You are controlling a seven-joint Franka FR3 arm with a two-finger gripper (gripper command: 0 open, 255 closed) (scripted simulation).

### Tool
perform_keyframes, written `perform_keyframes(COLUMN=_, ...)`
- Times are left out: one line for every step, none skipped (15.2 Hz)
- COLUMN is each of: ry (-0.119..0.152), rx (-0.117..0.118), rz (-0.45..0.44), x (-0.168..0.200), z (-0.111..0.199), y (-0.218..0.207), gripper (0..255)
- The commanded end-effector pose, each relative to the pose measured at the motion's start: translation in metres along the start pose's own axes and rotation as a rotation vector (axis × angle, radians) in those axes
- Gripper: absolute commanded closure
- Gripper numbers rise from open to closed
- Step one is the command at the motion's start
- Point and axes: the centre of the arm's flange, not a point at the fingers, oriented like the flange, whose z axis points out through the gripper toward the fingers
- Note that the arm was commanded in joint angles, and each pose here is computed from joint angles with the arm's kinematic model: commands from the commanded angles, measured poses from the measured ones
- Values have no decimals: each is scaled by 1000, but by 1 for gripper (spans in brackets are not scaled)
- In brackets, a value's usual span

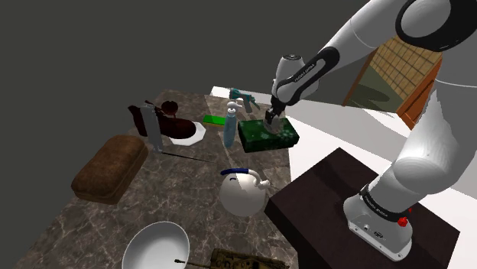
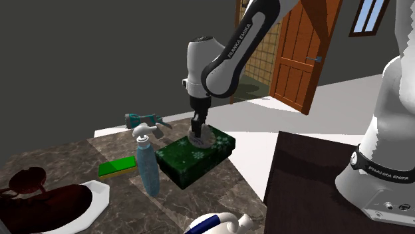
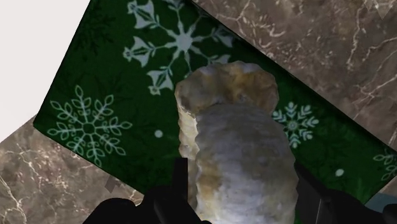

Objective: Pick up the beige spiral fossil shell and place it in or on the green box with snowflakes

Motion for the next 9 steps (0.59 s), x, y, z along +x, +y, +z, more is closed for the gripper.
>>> perform_keyframes(ry=-15, rx=3, rz=-1, x=-3, z=5, y=-1, gripper=255)
perform_keyframes(ry=-15, rx=3, rz=-1, x=-3, z=5, y=-1, gripper=255)
perform_keyframes(ry=-15, rx=3, rz=-1, x=-3, z=5, y=-1, gripper=255)
perform_keyframes(ry=-15, rx=3, rz=-1, x=-3, z=5, y=-1, gripper=255)
perform_keyframes(ry=-15, rx=3, rz=-1, x=-3, z=5, y=-2, gripper=0)
perform_keyframes(ry=-15, rx=3, rz=-1, x=-4, z=4, y=-2, gripper=0)
perform_keyframes(ry=-15, rx=3, rz=-1, x=-4, z=4, y=-2, gripper=0)
perform_keyframes(ry=-15, rx=3, rz=-1, x=-4, z=4, y=-2, gripper=0)
perform_keyframes(ry=-15, rx=3, rz=-1, x=-4, z=4, y=-2, gripper=0)
